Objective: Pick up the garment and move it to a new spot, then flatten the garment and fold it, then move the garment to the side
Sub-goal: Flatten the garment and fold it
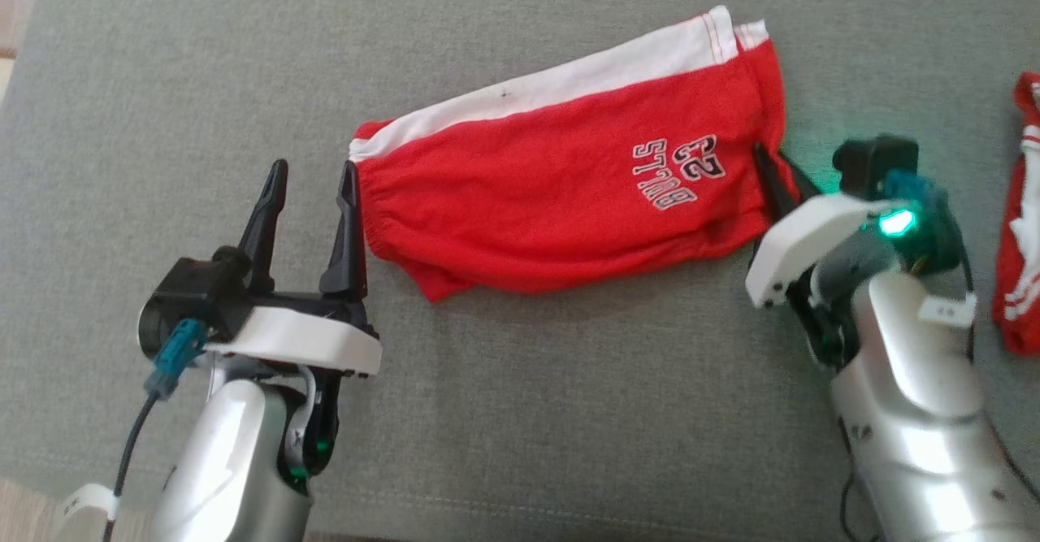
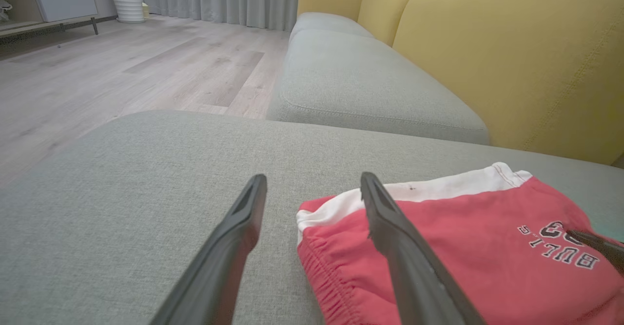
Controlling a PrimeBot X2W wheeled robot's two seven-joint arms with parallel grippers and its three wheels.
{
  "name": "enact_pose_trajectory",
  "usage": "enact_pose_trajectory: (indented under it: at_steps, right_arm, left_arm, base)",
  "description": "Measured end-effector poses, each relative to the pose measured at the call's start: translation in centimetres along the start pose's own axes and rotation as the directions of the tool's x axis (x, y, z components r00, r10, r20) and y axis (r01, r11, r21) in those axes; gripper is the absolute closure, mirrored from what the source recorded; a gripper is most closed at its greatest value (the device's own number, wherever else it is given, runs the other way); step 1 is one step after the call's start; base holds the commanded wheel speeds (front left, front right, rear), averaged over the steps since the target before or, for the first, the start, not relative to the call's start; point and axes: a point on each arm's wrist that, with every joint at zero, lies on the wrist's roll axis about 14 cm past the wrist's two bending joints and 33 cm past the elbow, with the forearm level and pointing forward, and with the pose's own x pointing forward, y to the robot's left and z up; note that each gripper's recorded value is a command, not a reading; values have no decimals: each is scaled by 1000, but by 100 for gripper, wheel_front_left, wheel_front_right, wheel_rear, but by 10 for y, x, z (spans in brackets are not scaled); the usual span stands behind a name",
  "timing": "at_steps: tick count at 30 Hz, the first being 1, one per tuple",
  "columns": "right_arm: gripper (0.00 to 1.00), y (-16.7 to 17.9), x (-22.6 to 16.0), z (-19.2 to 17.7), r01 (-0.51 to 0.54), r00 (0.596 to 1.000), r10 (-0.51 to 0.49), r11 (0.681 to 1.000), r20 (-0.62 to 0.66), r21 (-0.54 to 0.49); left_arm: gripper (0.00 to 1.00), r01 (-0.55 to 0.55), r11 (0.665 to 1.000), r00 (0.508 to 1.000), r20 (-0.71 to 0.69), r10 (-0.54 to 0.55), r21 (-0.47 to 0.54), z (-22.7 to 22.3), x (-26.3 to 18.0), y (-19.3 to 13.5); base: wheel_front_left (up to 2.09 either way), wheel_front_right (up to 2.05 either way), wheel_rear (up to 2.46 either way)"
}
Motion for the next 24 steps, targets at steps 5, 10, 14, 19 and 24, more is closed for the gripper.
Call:
enact_pose_trajectory:
  at_steps: [5,10,14,19,24]
  right_arm:
    - [100,3,-20,-9,-3,1000,2,998,28,56]
    - [100,-1,-54,-26,30,999,-33,995,32,98]
    - [100,-9,-82,-45,75,997,-79,986,18,148]
    - [100,-19,-107,-59,125,992,-128,973,3,196]
    - [100,-21,-113,-57,133,991,-135,972,-4,195]
  left_arm:
    - [0,16,1000,1000,21,-16,-2,7,2,-5]
    - [0,38,999,998,41,-38,-1,14,-1,-13]
    - [0,48,999,998,34,-48,-3,12,-10,-17]
    - [0,60,998,998,31,-60,-7,12,-18,-21]
    - [0,65,998,997,46,-65,-6,17,-21,-23]
  base:
    - [0,0,0]
    - [0,0,0]
    - [0,0,0]
    - [0,0,0]
    - [0,0,0]
